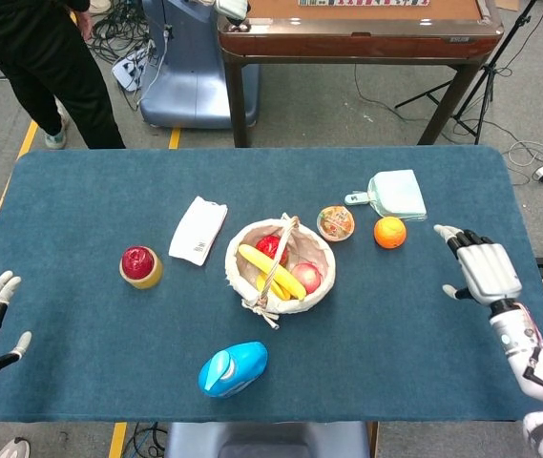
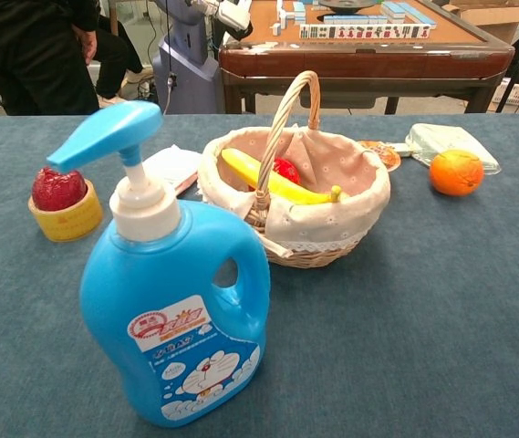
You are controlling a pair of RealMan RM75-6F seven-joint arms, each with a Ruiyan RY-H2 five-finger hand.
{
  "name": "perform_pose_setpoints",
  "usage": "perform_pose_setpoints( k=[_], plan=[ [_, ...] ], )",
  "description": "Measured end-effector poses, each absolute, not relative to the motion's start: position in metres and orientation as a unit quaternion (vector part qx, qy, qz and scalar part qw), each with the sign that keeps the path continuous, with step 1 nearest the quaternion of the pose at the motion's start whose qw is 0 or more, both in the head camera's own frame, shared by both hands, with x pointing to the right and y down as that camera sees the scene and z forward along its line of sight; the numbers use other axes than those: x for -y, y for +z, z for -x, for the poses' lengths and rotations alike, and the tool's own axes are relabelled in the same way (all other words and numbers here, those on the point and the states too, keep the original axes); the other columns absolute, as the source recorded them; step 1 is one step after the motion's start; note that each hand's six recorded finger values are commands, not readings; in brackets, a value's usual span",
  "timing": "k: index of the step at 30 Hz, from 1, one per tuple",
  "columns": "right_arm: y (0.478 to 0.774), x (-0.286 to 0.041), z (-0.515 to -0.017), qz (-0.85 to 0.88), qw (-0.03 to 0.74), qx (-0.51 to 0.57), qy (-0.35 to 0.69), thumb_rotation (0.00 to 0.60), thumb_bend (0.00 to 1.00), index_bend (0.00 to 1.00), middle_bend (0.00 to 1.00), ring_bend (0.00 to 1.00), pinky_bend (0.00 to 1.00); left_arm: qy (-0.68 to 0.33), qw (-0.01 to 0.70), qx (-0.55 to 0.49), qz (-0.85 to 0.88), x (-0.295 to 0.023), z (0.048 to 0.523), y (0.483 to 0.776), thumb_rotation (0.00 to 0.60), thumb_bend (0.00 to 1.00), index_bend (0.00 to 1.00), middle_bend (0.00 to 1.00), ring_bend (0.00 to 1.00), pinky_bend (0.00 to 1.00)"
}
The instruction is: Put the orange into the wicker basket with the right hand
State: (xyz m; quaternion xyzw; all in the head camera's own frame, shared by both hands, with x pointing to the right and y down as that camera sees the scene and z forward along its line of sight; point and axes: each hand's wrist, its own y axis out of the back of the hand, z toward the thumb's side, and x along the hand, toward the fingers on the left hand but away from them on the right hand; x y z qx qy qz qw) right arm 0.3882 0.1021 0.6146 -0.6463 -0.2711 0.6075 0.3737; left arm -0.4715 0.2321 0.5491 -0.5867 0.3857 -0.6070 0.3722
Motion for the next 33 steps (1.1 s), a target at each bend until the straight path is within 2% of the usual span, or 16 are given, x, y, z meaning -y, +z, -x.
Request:
perform_pose_setpoints(
  k=[10, 20, 26, 33],
  plan=[
    [0.671, -0.058, -0.388, 0.631, 0.341, 0.246, 0.652, 0.6, 0.1, 0.12, 0.19, 0.2, 0.36, -0.613, 0.372, -0.388, 0.58, -0.235, 0.476, 0.546, 0.6, 0.33, 0.08, 0.03, 0.0, 0.08],
    [0.721, -0.033, -0.356, 0.633, 0.328, 0.218, 0.667, 0.6, 0.12, 0.13, 0.2, 0.21, 0.37, -0.619, 0.369, -0.393, 0.572, -0.238, 0.483, 0.543, 0.6, 0.33, 0.08, 0.03, 0.0, 0.08],
    [0.738, -0.024, -0.335, 0.634, 0.334, 0.199, 0.669, 0.6, 0.15, 0.15, 0.22, 0.23, 0.38, -0.62, 0.367, -0.397, 0.569, -0.24, 0.487, 0.54, 0.6, 0.33, 0.08, 0.03, 0.0, 0.07],
    [0.753, -0.014, -0.323, 0.627, 0.334, 0.192, 0.677, 0.6, 0.21, 0.23, 0.29, 0.28, 0.41, -0.627, 0.363, -0.404, 0.559, -0.245, 0.498, 0.534, 0.6, 0.33, 0.09, 0.03, 0.0, 0.07]
  ],
)
